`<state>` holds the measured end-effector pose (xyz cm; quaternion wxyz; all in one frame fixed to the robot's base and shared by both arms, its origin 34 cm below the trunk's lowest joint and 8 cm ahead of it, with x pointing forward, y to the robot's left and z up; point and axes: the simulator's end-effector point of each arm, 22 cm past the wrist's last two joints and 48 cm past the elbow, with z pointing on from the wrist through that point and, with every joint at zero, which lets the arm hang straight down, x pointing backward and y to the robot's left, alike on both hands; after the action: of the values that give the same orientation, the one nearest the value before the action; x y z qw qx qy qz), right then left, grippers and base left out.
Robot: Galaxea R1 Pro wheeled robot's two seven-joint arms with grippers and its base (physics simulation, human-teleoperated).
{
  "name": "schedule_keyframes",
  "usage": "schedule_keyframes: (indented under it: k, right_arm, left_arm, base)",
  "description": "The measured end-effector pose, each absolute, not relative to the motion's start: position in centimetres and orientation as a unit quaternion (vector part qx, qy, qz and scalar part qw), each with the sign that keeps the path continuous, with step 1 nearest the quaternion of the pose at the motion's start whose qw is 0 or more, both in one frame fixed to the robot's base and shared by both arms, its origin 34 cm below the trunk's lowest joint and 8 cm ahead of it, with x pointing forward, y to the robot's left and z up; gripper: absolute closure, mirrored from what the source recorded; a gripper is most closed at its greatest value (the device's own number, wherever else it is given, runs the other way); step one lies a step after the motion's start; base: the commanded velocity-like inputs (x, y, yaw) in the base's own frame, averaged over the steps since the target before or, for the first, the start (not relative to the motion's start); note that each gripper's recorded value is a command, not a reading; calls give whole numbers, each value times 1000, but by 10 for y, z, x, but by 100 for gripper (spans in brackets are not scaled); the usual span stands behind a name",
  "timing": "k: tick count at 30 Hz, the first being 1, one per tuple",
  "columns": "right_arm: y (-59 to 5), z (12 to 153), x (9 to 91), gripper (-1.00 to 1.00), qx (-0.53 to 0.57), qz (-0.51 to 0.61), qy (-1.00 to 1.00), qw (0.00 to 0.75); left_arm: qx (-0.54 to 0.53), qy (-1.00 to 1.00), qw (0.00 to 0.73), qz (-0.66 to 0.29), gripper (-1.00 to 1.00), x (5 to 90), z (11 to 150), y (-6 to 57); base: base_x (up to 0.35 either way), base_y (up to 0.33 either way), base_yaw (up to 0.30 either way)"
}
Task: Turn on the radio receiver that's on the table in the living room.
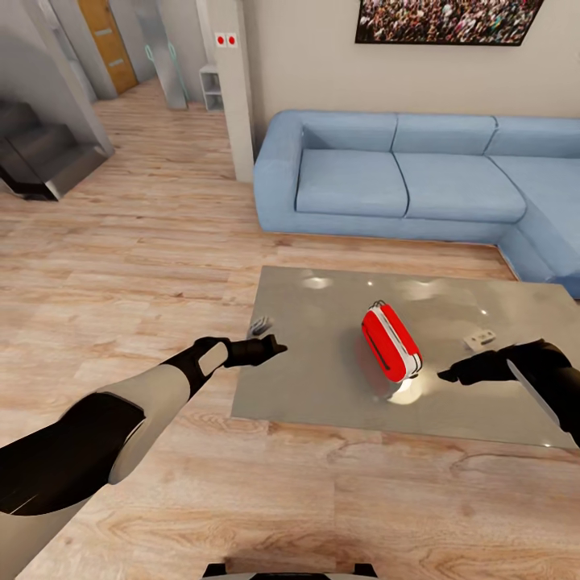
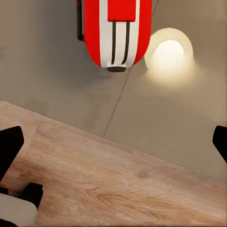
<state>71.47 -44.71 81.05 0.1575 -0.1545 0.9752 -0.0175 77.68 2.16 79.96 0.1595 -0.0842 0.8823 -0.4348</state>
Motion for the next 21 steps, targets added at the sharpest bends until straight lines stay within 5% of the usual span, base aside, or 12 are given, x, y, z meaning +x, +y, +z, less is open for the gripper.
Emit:
schedule_keyframes:
  k: [21]
  right_arm:
    - [-464,809,706,-100,-99,16,980,172]
  left_arm:
    - [-86,884,165,-429,100,776,810,28]
  base:
    - [0,0,0]
